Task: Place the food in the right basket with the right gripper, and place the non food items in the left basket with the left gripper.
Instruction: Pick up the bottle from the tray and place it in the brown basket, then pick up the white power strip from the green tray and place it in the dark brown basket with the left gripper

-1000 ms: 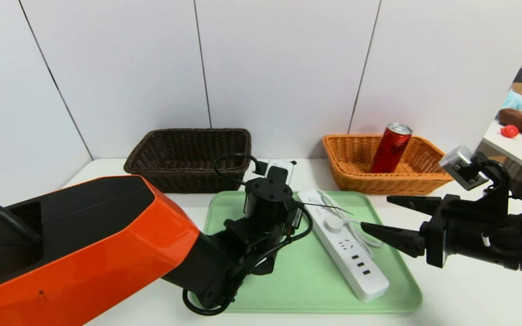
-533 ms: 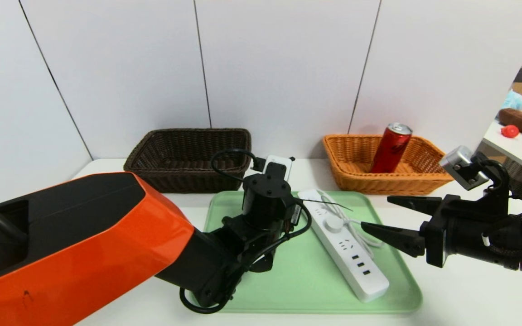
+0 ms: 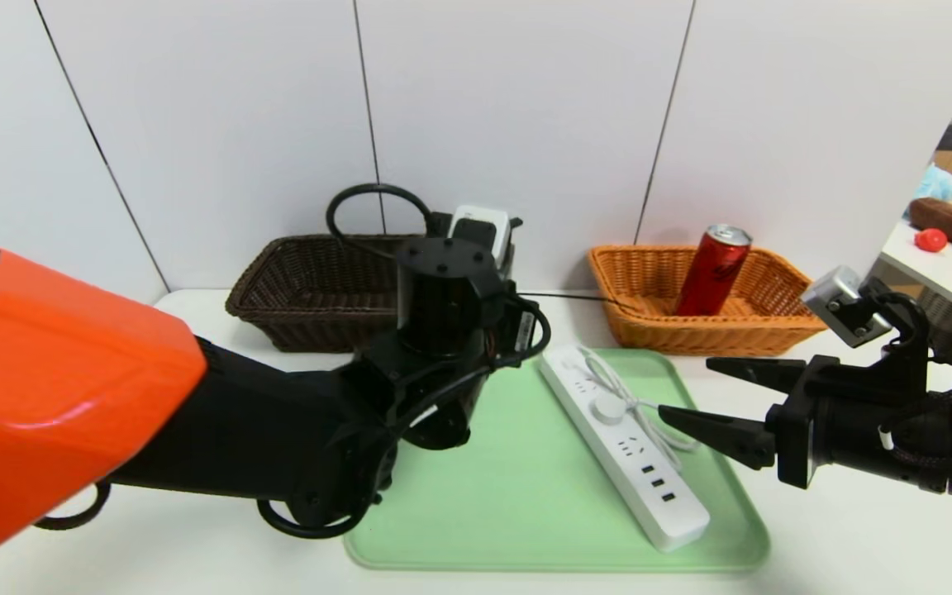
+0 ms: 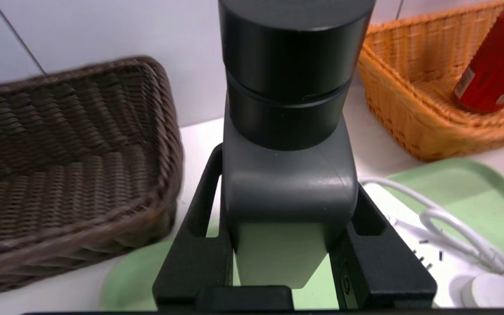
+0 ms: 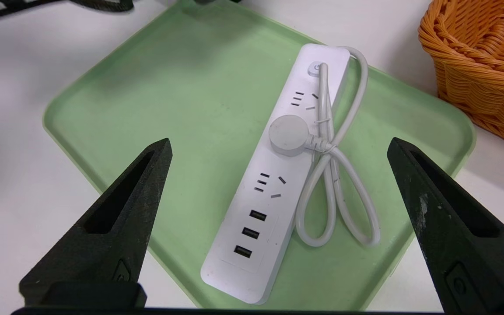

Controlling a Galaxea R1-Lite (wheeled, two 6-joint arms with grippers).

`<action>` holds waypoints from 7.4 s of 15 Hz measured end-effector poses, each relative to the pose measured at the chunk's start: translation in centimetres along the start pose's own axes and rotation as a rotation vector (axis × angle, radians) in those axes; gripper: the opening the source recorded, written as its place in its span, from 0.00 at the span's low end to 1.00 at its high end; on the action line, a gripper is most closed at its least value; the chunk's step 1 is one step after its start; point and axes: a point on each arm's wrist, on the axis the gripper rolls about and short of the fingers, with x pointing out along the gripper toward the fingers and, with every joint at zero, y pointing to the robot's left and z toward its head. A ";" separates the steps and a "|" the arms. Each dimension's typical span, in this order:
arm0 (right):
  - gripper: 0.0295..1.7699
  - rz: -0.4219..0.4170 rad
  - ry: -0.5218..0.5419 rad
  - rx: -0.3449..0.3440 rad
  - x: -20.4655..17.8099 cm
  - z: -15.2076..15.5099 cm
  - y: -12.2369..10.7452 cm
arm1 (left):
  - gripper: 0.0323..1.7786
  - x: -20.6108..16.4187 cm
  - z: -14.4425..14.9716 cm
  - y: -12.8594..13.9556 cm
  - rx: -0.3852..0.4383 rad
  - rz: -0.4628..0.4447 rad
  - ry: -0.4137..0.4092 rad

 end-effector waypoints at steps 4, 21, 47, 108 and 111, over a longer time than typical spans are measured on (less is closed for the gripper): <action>0.96 0.000 -0.001 -0.001 0.0 0.0 0.0 | 0.33 0.8 3.4 3.9 -0.005 0.098 -0.020; 0.96 -0.002 0.018 0.004 0.0 -0.5 0.0 | 0.33 7.1 2.0 19.1 0.004 0.195 0.058; 0.96 0.004 0.051 0.016 0.8 -1.0 -0.2 | 0.59 11.0 -3.4 19.8 0.006 0.175 0.082; 0.96 -0.356 -0.011 0.068 -7.1 -3.6 0.1 | 0.95 -0.7 1.1 -9.1 -0.204 -0.112 0.767; 0.96 -0.353 -0.002 0.071 -7.1 -3.8 0.1 | 0.95 -0.8 0.7 -9.7 -0.223 -0.107 0.767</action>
